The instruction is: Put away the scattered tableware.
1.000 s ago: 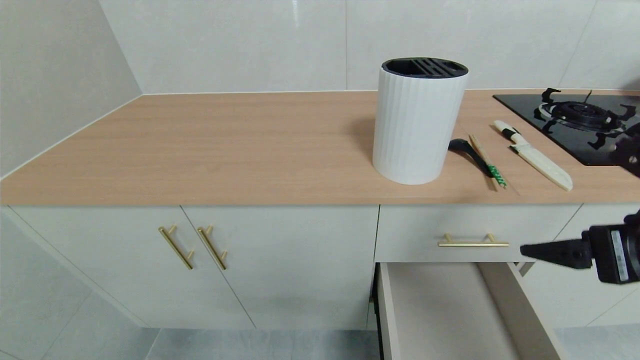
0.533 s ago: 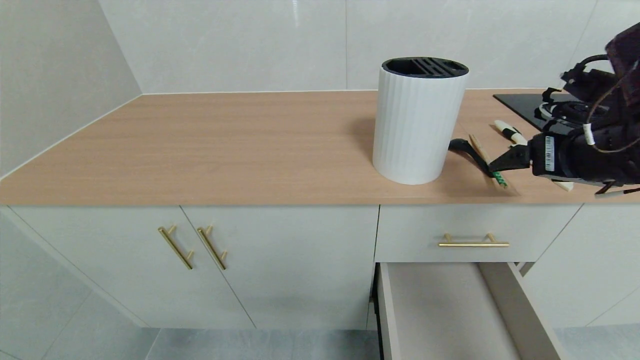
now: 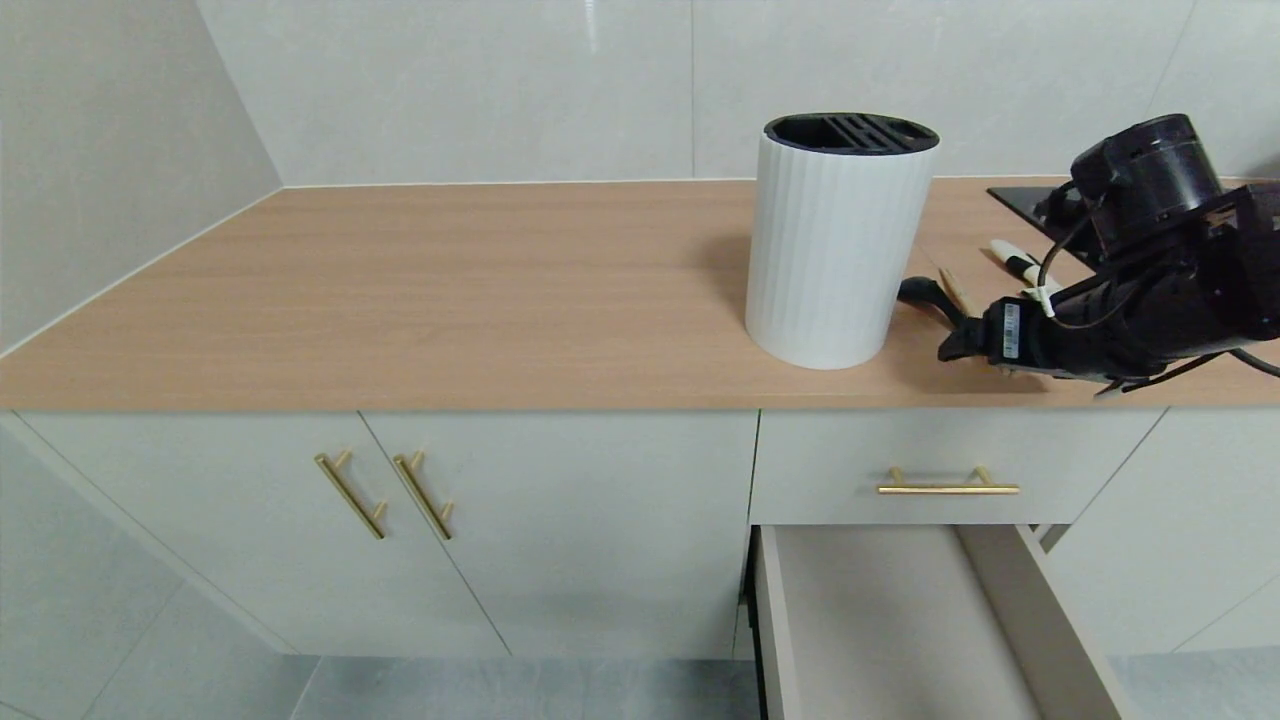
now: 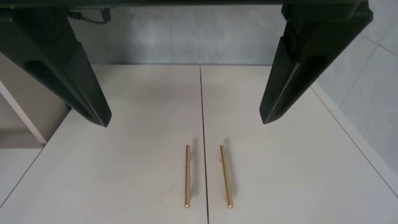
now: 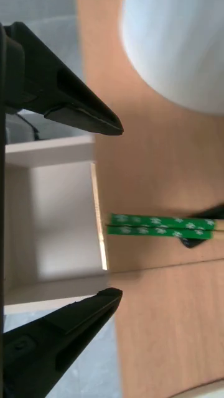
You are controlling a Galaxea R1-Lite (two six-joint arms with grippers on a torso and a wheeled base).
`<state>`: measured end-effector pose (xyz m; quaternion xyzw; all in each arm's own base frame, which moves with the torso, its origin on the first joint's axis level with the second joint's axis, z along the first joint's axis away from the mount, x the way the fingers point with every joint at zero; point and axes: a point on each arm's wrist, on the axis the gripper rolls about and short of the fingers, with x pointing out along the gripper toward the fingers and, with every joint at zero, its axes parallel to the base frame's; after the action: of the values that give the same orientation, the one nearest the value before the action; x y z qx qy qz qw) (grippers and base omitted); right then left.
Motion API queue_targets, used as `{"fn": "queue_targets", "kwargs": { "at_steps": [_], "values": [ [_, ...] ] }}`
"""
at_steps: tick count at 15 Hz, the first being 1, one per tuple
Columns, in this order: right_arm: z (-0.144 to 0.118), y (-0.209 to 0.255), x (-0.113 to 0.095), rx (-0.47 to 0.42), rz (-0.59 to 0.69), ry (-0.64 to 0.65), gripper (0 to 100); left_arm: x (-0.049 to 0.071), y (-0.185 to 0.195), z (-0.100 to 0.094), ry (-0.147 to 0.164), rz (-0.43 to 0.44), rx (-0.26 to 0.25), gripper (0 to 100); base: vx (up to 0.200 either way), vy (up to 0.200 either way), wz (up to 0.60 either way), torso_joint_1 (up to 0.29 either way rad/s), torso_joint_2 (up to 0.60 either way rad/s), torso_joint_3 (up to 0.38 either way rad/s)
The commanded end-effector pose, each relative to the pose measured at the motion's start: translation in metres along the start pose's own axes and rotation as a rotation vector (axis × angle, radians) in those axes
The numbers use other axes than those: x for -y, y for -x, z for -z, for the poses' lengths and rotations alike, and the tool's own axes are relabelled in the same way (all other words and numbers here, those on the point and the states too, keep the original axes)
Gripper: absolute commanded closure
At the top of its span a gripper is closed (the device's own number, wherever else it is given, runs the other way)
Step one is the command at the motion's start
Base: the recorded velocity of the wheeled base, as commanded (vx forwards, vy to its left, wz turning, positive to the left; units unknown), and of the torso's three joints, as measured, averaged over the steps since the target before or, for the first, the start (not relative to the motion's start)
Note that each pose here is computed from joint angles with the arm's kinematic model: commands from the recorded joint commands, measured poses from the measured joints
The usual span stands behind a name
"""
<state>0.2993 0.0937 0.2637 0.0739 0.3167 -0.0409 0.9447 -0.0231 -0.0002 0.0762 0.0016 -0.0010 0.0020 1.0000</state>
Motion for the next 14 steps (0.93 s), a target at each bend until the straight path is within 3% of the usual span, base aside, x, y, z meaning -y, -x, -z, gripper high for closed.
{"fn": "queue_targets", "kwargs": {
  "at_steps": [1,9,10,14],
  "values": [
    [0.0034,-0.0182,-0.0037,-0.021,0.015,0.005,0,0.0,0.0,0.0,0.0,-0.001,0.0,0,0.0,0.0,0.0,0.0,0.0,0.0],
    [-0.0025,-0.0219,0.0017,0.021,0.036,-0.022,0,0.0,0.0,0.0,0.0,-0.001,0.0,0,0.0,0.0,0.0,0.0,0.0,0.0],
    [-0.0025,-0.0219,0.0017,0.021,0.036,-0.022,100,0.0,0.0,0.0,0.0,-0.001,0.0,0,0.0,0.0,0.0,0.0,0.0,0.0],
    [-0.0022,-0.0221,0.0018,0.02,0.038,-0.022,100,0.0,0.0,0.0,0.0,-0.001,0.0,0,0.0,0.0,0.0,0.0,0.0,0.0]
  ]
}}
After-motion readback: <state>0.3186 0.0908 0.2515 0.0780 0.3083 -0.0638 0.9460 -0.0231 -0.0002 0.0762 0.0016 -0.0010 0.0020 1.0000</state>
